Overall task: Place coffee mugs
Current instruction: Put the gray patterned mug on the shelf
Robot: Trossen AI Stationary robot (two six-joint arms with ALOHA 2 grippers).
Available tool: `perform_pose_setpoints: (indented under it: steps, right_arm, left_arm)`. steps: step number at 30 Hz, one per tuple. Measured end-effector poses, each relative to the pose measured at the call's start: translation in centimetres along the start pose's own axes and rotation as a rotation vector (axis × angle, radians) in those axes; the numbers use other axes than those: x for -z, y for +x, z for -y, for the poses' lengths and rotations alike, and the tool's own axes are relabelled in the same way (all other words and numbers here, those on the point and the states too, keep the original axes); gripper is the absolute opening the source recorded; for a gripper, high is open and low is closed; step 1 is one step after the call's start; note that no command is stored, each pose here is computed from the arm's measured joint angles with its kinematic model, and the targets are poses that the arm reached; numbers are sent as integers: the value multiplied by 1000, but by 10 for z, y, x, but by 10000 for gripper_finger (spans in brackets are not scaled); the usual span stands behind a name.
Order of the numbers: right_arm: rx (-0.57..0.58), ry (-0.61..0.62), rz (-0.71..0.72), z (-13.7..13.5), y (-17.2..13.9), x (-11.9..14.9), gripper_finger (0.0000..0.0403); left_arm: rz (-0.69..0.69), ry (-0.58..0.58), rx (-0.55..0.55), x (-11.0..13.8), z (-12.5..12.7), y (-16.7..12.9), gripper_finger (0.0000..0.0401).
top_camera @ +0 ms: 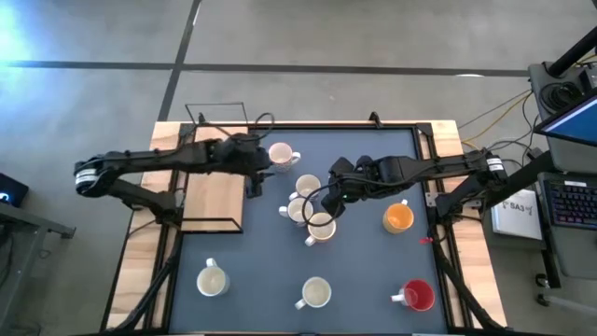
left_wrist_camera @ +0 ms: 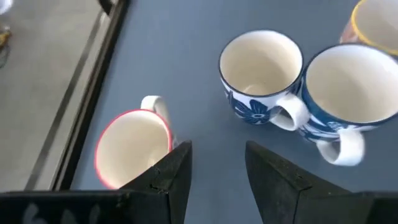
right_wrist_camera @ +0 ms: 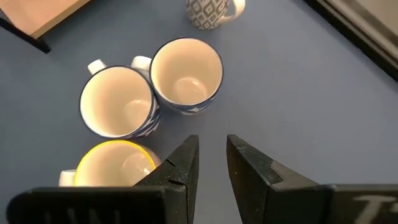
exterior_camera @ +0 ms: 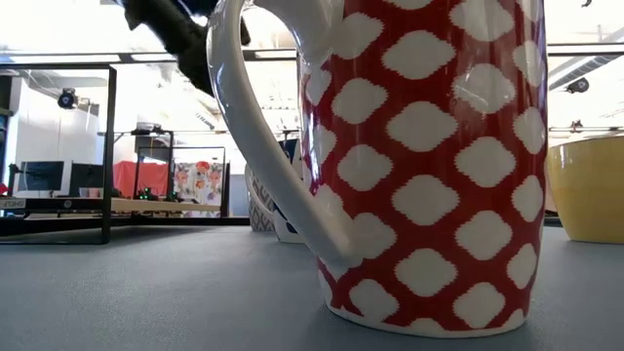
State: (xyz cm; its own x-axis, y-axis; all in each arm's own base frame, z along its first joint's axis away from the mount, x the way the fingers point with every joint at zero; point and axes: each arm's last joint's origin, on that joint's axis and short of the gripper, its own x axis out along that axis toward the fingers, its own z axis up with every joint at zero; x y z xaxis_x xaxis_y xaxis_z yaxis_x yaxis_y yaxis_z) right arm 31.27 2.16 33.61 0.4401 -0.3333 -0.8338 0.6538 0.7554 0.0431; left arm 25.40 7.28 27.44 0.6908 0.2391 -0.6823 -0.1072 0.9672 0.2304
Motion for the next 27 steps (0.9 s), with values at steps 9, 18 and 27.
perform_pose_setpoints:
  steps: [9,18,27]
  right_arm:
    - [26,5,22,1,0,-1,74]
    - [32,7,17,1,2,1,74]
    - [43,16,5,2,7,4,69]
  left_arm:
    - [-122,-18,-5,6,-28,40,132]
    - [-172,-14,14,16,-40,63,132]
    - [-212,-26,15,23,-41,82,131]
